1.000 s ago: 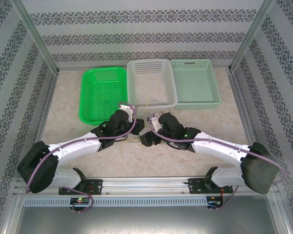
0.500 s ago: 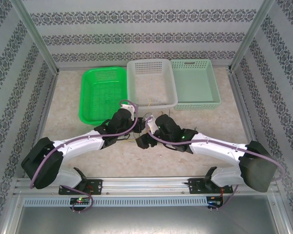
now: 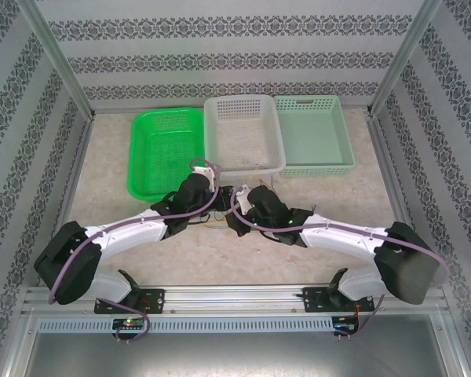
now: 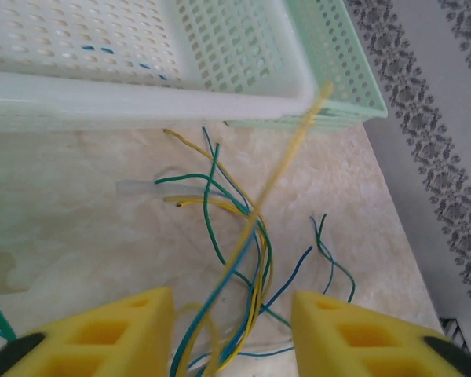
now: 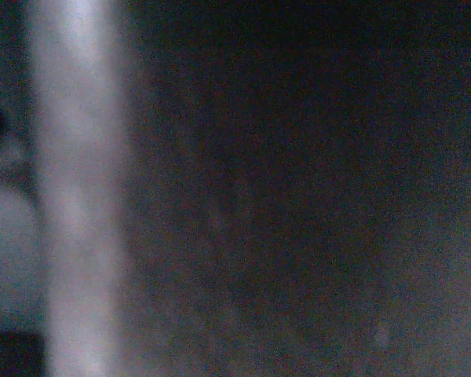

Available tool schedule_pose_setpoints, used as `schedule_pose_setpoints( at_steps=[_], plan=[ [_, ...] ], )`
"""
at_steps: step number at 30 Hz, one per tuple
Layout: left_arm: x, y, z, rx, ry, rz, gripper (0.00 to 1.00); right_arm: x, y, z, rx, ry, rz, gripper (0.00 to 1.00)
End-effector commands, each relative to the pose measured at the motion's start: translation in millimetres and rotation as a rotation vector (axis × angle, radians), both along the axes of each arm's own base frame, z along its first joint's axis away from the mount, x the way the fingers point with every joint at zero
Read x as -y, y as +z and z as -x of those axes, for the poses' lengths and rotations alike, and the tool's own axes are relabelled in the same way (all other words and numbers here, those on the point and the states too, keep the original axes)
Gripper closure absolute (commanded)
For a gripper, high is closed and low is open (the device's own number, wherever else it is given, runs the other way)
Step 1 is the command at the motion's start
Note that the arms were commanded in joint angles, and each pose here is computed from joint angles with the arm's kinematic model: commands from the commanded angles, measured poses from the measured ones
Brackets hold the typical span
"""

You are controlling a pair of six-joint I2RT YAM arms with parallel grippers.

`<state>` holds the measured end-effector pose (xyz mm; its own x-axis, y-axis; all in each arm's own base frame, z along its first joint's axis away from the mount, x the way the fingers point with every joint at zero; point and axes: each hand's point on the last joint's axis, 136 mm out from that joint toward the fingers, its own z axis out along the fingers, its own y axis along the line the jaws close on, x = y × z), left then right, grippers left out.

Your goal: Untangle the cables

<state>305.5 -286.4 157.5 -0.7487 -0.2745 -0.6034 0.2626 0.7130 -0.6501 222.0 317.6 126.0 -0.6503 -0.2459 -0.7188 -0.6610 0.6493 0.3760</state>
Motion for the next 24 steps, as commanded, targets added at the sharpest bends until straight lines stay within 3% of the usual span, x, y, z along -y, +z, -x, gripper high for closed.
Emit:
schedule_pose_setpoints(
  at_steps=[1,3,11,24],
  plan=[
    [-4.8,27.5,0.3,0.068,0.013,0.029,0.31,12.7,3.9,3.7,0.026,-0.030,0.001,0.90],
    [-11.6,30.4,1.9,0.082,0.028,0.018,0.19,19.2,3.5,4.9,0.026,-0.041,0.000,0.90],
    [-17.2,29.2,20.0,0.079,-0.035,-0.021,0.17,29.2,0.9,6.2,0.005,-0.058,-0.018,0.92],
    [-4.9,-10.7,33.3,-0.057,-0.107,-0.013,0.36,45.3,9.5,1.7,0.034,-0.123,-0.077,0.92]
  ],
)
